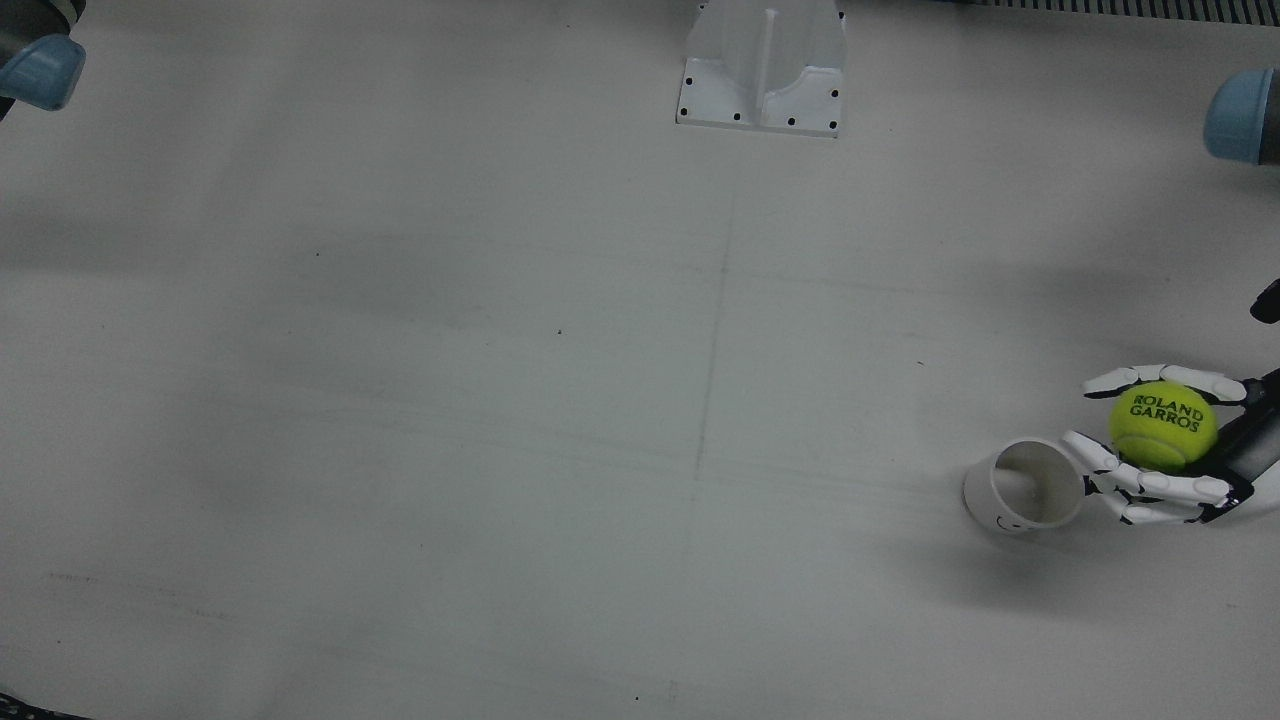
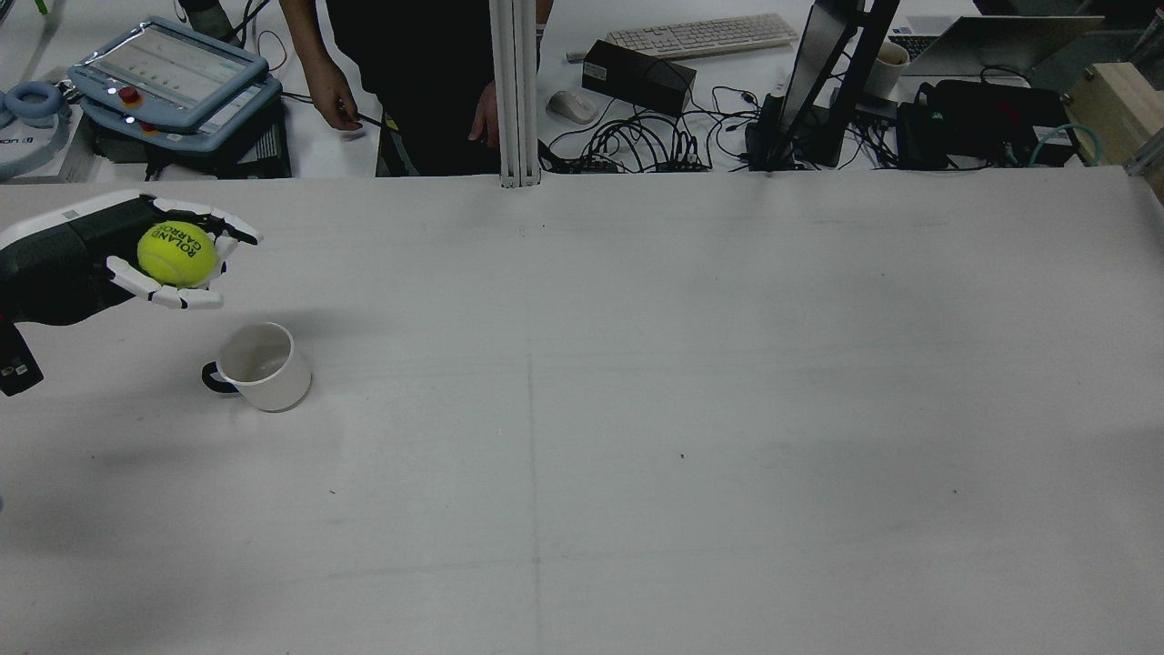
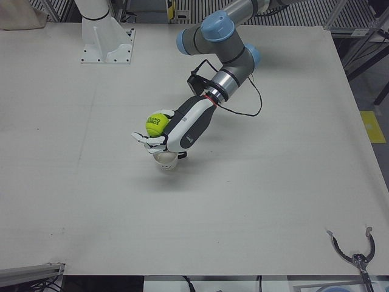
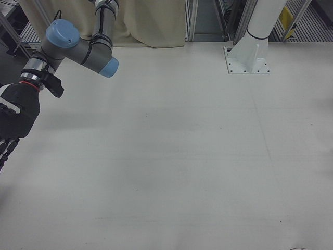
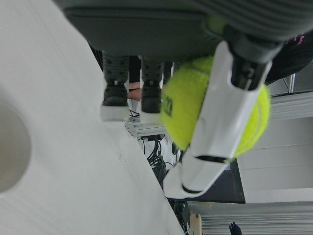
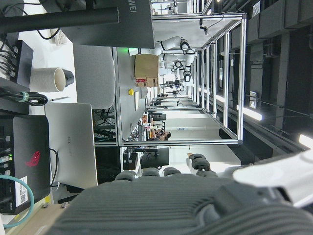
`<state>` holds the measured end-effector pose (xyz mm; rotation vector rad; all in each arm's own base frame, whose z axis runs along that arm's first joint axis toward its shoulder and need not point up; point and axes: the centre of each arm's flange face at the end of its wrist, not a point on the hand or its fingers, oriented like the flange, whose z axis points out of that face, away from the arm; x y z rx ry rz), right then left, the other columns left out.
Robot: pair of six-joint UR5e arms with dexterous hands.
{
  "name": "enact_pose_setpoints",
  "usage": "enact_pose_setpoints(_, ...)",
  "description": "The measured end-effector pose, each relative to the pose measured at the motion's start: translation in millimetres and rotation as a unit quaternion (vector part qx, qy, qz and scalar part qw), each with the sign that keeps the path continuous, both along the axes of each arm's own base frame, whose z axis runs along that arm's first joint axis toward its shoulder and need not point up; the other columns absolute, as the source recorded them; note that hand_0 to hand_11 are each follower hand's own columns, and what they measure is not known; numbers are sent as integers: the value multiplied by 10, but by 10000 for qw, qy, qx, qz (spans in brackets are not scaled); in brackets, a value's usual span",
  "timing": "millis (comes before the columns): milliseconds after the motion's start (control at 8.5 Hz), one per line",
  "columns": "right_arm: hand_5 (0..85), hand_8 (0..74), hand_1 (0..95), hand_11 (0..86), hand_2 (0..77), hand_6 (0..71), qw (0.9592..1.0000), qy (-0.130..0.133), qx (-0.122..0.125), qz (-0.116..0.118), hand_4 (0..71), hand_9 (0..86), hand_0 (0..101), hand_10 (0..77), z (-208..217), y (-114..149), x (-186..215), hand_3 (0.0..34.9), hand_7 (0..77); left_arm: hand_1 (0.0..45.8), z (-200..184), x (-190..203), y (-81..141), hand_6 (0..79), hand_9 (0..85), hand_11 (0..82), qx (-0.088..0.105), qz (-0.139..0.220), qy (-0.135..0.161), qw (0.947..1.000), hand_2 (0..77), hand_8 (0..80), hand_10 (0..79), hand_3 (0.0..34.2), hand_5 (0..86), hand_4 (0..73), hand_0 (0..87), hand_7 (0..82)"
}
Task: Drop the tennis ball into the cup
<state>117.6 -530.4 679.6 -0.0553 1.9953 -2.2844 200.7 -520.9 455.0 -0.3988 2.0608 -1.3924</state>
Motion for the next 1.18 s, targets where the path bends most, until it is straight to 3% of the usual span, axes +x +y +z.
enact_pose_setpoints(118, 0, 0, 5, 5, 5, 0, 10000, 0, 0, 0, 0, 0, 0, 0, 0, 0, 0, 0, 5, 349, 62, -13, 19, 371, 633, 616, 10, 0, 10, 10000, 229, 398, 507, 110, 120, 376, 799, 644)
enact_pose_setpoints(235, 0, 0, 5, 5, 5, 0, 10000, 0, 0, 0, 0, 0, 0, 0, 0, 0, 0, 0, 5, 365, 101, -28, 35, 316, 529, 513, 33, -7, 28, 10000, 229, 273, 415, 109, 114, 196, 798, 633)
enact_pose_setpoints(353, 0, 0, 5, 5, 5, 0, 10000, 0, 0, 0, 0, 0, 0, 0, 1, 0, 0, 0, 5, 365, 121, -37, 47, 316, 529, 513, 58, -14, 47, 10000, 229, 273, 415, 109, 114, 196, 798, 633)
enact_pose_setpoints(471, 0, 0, 5, 5, 5, 0, 10000, 0, -3, 0, 0, 0, 0, 0, 3, 0, 0, 0, 5, 344, 125, -42, 53, 33, 284, 289, 78, -20, 63, 9999, 229, 5, 164, 111, 104, 11, 655, 420)
enact_pose_setpoints(588, 0, 0, 5, 5, 5, 0, 10000, 0, -4, 0, 0, 0, 0, 0, 4, 1, 0, 0, 5, 360, 124, -44, 54, 49, 98, 131, 91, -24, 74, 9999, 229, 22, 16, 110, 104, 11, 629, 251)
enact_pose_setpoints(706, 0, 0, 5, 5, 5, 0, 10000, 0, -5, 0, 0, 0, 0, 0, 5, 1, 0, 0, 5, 360, 122, -44, 54, 38, 16, 49, 99, -27, 80, 9999, 229, 22, 27, 113, 104, 11, 627, 49)
enact_pose_setpoints(824, 0, 0, 5, 5, 5, 0, 10000, 0, -3, 0, 0, 0, 0, 0, 3, 1, 0, 0, 5, 360, 123, -43, 55, 38, 33, 98, 102, -26, 82, 9999, 229, 22, 49, 112, 104, 11, 625, 11)
enact_pose_setpoints(1176, 0, 0, 5, 5, 5, 0, 10000, -2, -4, 0, 0, 0, 0, 0, 4, 1, 0, 0, 5, 355, 112, -163, 1, 38, 27, 98, 98, -124, 111, 9998, 229, 22, 49, 112, 104, 11, 619, 5)
